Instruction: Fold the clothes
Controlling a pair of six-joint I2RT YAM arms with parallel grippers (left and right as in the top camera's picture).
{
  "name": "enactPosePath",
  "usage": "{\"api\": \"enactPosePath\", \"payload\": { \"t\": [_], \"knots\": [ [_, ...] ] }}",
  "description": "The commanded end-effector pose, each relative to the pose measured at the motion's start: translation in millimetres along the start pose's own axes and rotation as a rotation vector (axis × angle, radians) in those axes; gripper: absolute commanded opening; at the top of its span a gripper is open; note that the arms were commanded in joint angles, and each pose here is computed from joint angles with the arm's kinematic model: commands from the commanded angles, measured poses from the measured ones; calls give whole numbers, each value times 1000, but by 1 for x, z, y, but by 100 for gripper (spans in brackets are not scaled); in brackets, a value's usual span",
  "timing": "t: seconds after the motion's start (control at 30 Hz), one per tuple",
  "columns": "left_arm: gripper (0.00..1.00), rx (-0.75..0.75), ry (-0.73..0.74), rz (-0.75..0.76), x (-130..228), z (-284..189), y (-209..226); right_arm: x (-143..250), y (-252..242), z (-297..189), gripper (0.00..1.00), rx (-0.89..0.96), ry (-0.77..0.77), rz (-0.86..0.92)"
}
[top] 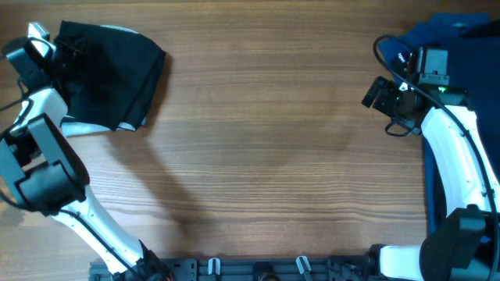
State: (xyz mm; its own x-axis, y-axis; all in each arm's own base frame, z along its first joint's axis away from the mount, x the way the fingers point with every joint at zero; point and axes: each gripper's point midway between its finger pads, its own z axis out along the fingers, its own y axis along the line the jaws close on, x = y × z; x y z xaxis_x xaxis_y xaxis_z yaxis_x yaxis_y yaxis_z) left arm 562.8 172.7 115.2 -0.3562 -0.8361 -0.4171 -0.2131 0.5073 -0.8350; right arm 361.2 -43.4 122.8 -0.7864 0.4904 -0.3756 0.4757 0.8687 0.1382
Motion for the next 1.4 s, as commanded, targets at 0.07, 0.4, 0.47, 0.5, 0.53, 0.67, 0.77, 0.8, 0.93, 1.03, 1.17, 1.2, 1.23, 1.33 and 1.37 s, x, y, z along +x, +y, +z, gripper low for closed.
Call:
{"api": "enactPosePath", "payload": {
  "t": [0.07,0.4,0.47,0.5,0.53,0.67,0.77,0.8,0.93,1.03,1.17,1.2,1.23,1.33,1.37],
  "knots": [
    [18,-192,-96,-58,-6,9,87,-4,0,-3,99,9,-21,8],
    [14,124,-132,133,-42,-37,-76,-5,-1,-3,99,9,-21,9],
    [15,154,-120,158,-35,-52,-119,-5,-1,-3,100,9,-21,8],
    [17,161,-103,161,-27,-58,-136,-5,-1,-3,99,9,-21,8],
    [18,165,-74,160,-15,-64,-155,-5,-1,-3,99,9,-21,8],
    [31,105,-3,132,24,-61,-174,-5,-1,-3,100,9,-21,8],
    [52,48,80,93,53,-52,-165,-5,-1,-3,100,9,-21,8],
    [68,33,102,82,60,-51,-162,-5,-1,-3,100,9,-21,8],
    [100,-14,145,48,71,-52,-151,-5,-1,-3,100,9,-21,8],
    [100,-35,162,33,75,-53,-146,-4,0,-3,100,9,-21,8],
    [100,-35,162,33,75,-53,-146,-5,-1,-3,99,9,-21,8],
    [100,-35,162,33,75,-53,-146,-5,-1,-3,100,9,-21,8],
    [100,-35,162,33,75,-53,-146,-5,-1,-3,99,9,-21,8],
    [100,-35,162,33,75,-53,-146,-5,-1,-3,100,9,-21,8],
    [100,-35,162,33,75,-53,-146,-5,0,-3,99,9,-21,8]
  ]
}}
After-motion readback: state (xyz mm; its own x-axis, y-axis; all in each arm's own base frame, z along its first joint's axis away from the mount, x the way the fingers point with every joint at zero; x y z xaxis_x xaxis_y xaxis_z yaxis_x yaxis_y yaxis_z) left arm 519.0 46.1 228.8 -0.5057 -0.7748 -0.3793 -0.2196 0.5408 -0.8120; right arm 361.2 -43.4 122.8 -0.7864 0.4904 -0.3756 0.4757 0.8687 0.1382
